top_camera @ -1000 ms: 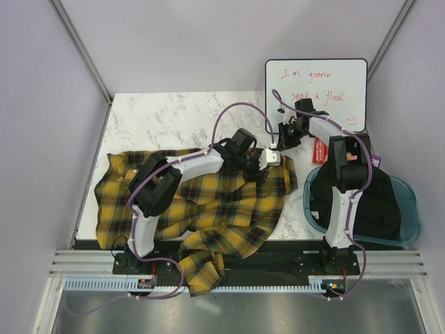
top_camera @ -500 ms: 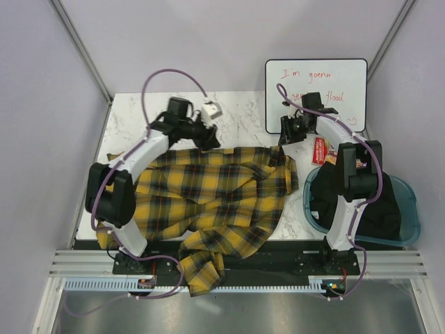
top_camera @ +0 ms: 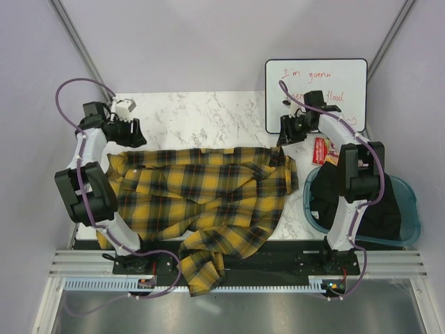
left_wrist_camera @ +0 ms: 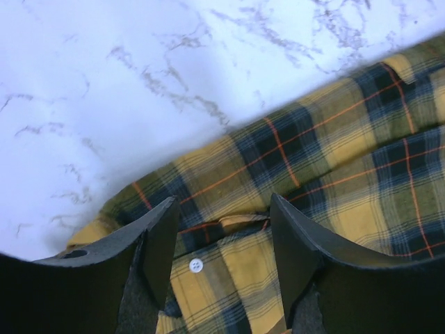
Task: Fold and stack the long sleeve shirts
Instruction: Fold the shirt
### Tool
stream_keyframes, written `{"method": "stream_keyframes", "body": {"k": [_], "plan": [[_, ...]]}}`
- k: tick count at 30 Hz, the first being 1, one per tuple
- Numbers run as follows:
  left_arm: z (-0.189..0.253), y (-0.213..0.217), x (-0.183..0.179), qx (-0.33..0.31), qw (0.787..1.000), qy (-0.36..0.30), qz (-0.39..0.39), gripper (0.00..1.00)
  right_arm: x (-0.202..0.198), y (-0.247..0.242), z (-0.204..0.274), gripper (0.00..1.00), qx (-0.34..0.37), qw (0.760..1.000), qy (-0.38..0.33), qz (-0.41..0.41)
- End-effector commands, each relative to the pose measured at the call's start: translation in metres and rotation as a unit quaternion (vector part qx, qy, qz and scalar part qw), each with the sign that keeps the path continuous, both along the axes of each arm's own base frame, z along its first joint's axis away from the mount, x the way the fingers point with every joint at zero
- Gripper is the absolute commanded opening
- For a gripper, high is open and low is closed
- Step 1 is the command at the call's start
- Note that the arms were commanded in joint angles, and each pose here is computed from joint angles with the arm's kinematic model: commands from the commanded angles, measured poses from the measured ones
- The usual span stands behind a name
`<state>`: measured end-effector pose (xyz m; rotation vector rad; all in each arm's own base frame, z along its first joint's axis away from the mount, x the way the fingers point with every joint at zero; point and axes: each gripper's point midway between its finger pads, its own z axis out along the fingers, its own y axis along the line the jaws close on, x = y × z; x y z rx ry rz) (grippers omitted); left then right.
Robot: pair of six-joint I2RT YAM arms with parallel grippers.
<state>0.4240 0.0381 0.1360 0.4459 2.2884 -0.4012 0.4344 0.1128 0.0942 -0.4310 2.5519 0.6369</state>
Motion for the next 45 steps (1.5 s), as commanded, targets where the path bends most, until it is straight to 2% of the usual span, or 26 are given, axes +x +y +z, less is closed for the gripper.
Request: {"method": "stream_keyframes", "body": {"k": [1,3,4,7,12,13,14,16,17,19,22,26,30,40,44,45], "plan": [[0.002,0.037,0.004,0.041,0.999,-0.003,0.025,0.63,-0.006,0.012,-0.018,0.48,0.042,0.998,0.052,-0.017],[-0.001,0.053,0.006,0.053,0.998,0.000,0.026,0.64,-0.004,0.010,-0.026,0.49,0.036,0.997,0.058,-0.026],[-0.003,0.061,0.007,0.069,0.997,0.000,0.023,0.69,-0.001,0.008,-0.029,0.49,0.028,0.998,0.056,-0.031],[-0.010,0.079,0.008,0.084,0.996,0.017,0.021,0.73,0.001,0.007,-0.036,0.49,0.024,0.997,0.059,-0.036],[-0.026,0.109,0.007,0.099,0.993,0.043,0.046,0.75,-0.002,0.017,-0.041,0.41,0.054,0.995,0.075,-0.030],[-0.027,0.114,0.006,0.102,0.992,0.047,0.053,0.75,-0.002,0.017,-0.041,0.38,0.057,0.995,0.076,-0.030],[-0.026,0.119,0.007,0.102,0.992,0.046,0.060,0.75,-0.002,0.018,-0.040,0.26,0.058,0.995,0.073,-0.031],[-0.030,0.129,0.004,0.096,0.991,0.056,0.075,0.75,0.001,0.016,-0.037,0.18,0.057,0.996,0.064,-0.034],[-0.028,0.131,0.004,0.093,0.991,0.056,0.078,0.75,0.002,0.016,-0.036,0.10,0.054,0.996,0.060,-0.034],[-0.036,0.133,0.000,0.085,0.990,0.074,0.082,0.75,0.005,0.016,-0.035,0.00,0.052,0.997,0.055,-0.035],[-0.038,0.128,0.001,0.069,0.992,0.074,0.075,0.74,0.008,0.016,-0.035,0.00,0.054,0.997,0.053,-0.034],[-0.041,0.115,0.003,0.050,0.994,0.077,0.060,0.65,0.010,0.017,-0.034,0.00,0.056,0.996,0.052,-0.034],[-0.054,0.112,0.004,0.060,0.991,0.101,0.069,0.56,0.009,0.017,-0.035,0.00,0.056,0.996,0.053,-0.034],[-0.075,0.100,0.009,0.066,0.987,0.127,0.078,0.55,0.009,0.016,-0.035,0.00,0.054,0.997,0.051,-0.033],[-0.081,0.113,0.017,0.084,0.982,0.129,0.107,0.50,0.010,0.015,-0.034,0.00,0.053,0.997,0.048,-0.033],[-0.083,0.117,0.017,0.093,0.980,0.133,0.114,0.44,0.011,0.015,-0.034,0.00,0.051,0.997,0.046,-0.032]]}}
